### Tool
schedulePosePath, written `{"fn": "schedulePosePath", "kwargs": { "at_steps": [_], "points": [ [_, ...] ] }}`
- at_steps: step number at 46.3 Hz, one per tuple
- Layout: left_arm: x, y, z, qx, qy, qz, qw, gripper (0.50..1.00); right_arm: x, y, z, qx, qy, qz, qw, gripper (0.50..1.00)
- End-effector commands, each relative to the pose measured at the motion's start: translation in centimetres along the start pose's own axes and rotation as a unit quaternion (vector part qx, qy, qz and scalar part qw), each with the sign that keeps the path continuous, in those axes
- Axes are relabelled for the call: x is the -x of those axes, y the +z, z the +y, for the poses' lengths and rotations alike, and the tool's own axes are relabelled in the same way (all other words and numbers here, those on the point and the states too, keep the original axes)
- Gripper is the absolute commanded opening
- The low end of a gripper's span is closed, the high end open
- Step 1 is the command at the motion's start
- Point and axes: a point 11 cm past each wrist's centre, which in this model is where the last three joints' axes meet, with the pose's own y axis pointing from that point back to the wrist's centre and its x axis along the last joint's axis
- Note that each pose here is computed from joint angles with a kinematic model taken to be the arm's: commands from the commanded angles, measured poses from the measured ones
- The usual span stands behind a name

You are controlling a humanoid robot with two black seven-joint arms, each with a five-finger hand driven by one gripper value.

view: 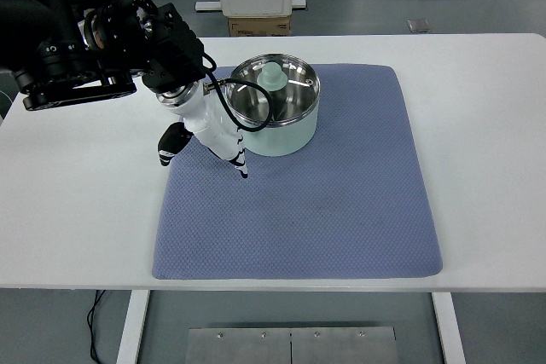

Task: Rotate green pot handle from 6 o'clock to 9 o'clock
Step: 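Lift the left hand up and away from the pot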

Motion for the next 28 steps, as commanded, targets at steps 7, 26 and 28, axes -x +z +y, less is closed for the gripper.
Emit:
{"fn": "schedulePosePath", "kwargs": {
  "at_steps": [7, 26, 28],
  "points": [
    [-1.0, 0.9, -0.2, 0.015, 0.016, 0.0, 1.0, 1.0, 0.0, 0.0, 0.0, 0.0, 0.0, 0.001, 1.0, 1.0],
    [-7.9, 2.1, 1.4, 0.096, 0.171, 0.197, 0.961, 1.0, 0.0, 0.0, 0.0, 0.0, 0.0, 0.0, 1.0, 1.0],
    [-8.7, 1.8, 1.9, 0.106, 0.199, 0.23, 0.947, 1.0, 0.0, 0.0, 0.0, 0.0, 0.0, 0.0, 1.0, 1.0]
  ]
}}
